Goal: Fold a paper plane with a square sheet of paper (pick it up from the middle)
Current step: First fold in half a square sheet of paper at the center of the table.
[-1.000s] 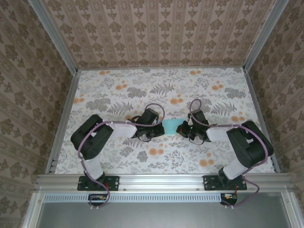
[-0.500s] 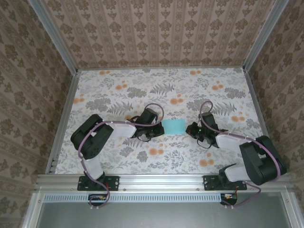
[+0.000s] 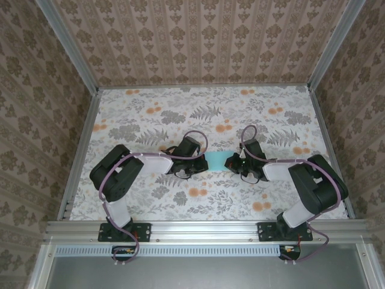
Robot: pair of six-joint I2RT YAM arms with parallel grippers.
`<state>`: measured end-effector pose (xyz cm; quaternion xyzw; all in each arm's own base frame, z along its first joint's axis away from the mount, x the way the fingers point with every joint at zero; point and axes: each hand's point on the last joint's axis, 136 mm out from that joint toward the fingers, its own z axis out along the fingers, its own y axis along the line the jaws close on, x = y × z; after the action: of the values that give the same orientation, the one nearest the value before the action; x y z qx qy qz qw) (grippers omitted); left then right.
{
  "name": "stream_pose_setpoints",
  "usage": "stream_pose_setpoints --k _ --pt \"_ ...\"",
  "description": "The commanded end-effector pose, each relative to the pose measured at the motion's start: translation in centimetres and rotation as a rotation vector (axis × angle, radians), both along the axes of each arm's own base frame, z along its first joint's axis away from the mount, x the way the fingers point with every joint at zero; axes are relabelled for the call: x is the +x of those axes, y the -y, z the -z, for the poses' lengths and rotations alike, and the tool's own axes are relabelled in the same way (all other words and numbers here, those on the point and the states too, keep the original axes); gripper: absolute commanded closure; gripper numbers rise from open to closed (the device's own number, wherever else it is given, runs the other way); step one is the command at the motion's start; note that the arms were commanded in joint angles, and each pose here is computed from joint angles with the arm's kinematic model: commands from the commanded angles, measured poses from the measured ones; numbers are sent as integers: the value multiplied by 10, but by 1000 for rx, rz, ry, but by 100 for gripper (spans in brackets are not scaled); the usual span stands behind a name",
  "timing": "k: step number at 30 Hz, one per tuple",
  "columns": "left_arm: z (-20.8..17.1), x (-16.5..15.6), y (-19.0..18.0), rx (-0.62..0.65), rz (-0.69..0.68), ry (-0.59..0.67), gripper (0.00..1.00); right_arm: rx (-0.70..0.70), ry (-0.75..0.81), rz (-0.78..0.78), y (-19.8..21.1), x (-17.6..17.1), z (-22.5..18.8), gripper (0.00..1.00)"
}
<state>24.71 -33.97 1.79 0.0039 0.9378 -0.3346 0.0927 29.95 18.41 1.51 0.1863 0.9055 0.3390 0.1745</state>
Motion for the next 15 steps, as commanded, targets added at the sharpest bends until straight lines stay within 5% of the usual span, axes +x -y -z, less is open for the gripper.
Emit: stream_pose_setpoints --k 1,8,15 --pt "44 -24 -43 209 -5 -112 100 3 -27 2 0 -5 8 97" --pt "-24 8 2 -63 -13 24 100 -60 -85 35 14 -17 28 97" --pt "-10 -1 9 -88 -83 -21 100 -58 -108 46 14 -19 35 97"
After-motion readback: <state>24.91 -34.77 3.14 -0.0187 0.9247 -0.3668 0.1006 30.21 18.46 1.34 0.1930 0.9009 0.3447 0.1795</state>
